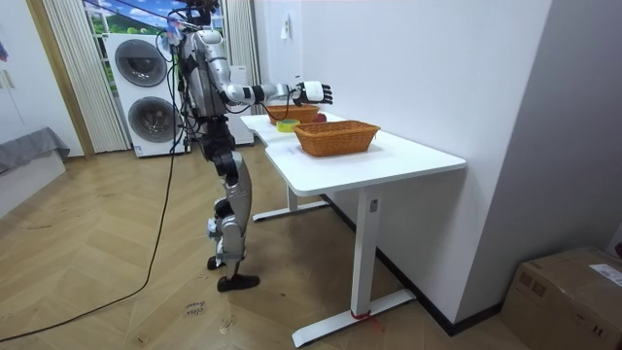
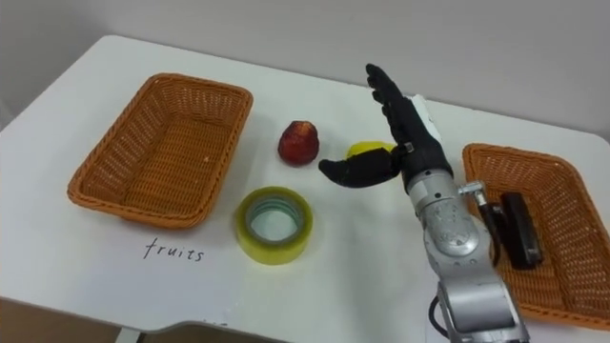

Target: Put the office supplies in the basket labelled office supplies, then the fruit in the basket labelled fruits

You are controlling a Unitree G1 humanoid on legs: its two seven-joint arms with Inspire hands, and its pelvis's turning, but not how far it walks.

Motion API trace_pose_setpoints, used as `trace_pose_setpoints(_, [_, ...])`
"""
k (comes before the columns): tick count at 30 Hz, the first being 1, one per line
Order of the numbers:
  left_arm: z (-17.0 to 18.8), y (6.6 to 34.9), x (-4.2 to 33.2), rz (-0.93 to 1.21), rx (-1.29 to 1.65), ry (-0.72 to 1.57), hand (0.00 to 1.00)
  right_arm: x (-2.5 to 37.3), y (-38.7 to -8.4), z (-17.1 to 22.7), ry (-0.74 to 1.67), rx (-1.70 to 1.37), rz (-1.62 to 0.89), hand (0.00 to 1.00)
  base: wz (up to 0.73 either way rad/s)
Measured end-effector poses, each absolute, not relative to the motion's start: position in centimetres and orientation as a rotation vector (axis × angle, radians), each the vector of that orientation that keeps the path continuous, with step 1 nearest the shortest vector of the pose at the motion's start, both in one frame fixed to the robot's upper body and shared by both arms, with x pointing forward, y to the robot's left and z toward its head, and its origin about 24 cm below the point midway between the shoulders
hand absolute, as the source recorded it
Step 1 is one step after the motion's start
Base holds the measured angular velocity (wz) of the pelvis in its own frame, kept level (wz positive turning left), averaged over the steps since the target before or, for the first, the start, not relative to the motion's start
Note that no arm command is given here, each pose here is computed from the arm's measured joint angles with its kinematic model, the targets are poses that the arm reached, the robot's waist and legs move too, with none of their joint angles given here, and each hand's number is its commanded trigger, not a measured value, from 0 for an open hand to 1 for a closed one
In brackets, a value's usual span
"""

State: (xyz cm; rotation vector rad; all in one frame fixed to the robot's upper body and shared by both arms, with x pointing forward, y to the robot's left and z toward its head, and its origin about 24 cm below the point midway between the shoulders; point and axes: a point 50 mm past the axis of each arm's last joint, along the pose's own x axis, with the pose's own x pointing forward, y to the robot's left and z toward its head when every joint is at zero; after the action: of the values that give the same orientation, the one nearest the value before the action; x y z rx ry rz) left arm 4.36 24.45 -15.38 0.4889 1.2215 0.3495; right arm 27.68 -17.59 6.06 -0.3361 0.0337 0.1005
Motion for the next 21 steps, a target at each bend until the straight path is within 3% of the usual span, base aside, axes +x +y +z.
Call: trace_pose_setpoints(21, [-15.2,23.7,5.7,0.303,0.488,1.174,0.00,27.8,-16.8,3.0,0.158,-0.293,0.162,0.00,0.00])
